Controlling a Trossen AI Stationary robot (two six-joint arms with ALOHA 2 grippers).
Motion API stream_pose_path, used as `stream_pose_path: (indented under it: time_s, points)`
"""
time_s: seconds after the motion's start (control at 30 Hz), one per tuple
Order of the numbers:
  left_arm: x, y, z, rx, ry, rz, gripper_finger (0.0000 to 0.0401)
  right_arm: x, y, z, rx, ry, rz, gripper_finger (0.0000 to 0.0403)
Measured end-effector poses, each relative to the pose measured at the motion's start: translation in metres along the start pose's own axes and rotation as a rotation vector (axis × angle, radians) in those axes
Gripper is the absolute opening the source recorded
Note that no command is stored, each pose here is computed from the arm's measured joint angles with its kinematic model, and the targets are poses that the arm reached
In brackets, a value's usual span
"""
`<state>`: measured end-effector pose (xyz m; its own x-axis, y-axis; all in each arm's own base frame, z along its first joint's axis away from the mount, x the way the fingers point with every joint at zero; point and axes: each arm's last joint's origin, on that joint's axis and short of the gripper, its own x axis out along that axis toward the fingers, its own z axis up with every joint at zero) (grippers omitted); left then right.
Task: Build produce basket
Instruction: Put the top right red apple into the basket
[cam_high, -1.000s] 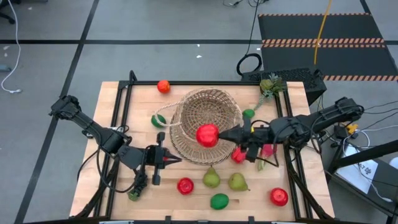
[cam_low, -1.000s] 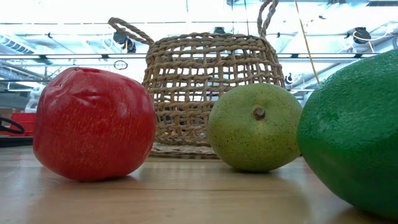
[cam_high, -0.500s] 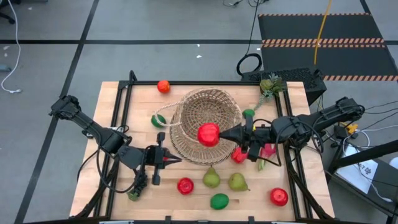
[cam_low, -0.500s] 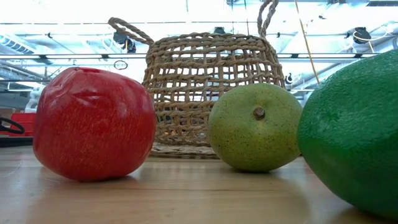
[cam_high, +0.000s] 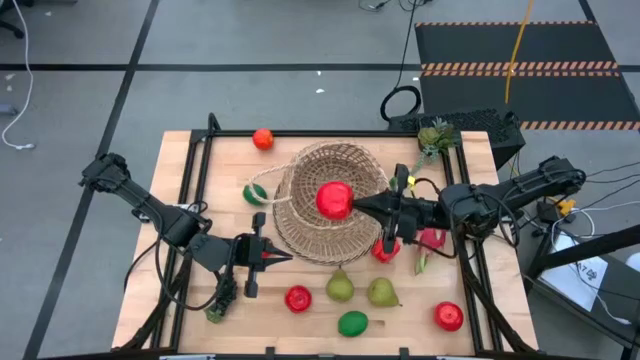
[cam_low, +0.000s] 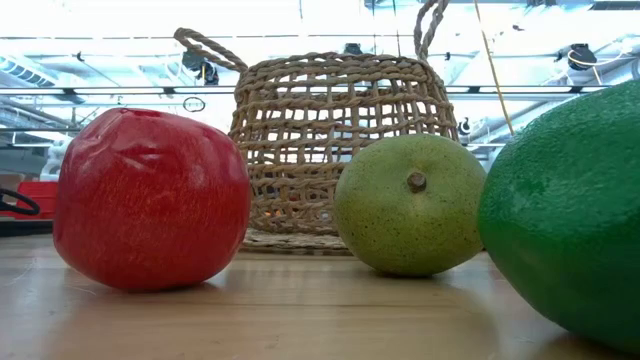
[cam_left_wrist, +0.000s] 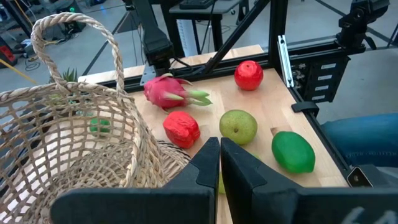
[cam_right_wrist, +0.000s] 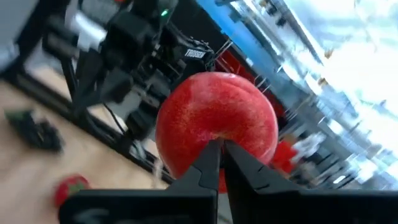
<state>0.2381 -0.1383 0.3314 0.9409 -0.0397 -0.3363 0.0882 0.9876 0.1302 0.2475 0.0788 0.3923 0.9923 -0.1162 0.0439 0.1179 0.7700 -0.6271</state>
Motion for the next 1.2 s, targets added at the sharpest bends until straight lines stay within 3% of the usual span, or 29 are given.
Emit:
stream_pose_path:
  time_s: [0.2, 0.5, 0.77, 0.93, 1.2]
  points:
    - [0.0, 0.0, 0.0, -0.002, 0.0, 0.0, 0.0019, 0.002, -0.004, -0.001, 0.31, -0.006, -0.019, 0.0001]
    - [0.0, 0.0, 0.0, -0.007, 0.0, 0.0, 0.0019, 0.002, -0.008, 0.003, 0.672, -0.069, -0.015, 0.0006]
    - [0.0, 0.0, 0.002, -0.015, -0.014, -0.001, 0.0019, 0.006, -0.006, -0.001, 0.731, -0.018, -0.142, 0.0008]
    - [0.0, 0.0, 0.003, -0.023, -0.03, -0.002, 0.0019, 0.02, 0.002, -0.004, 0.763, -0.002, -0.137, 0.0008]
    - [0.0, 0.0, 0.003, -0.024, -0.032, -0.002, 0.0019, 0.031, -0.045, -0.003, 0.765, 0.357, -0.163, 0.0008]
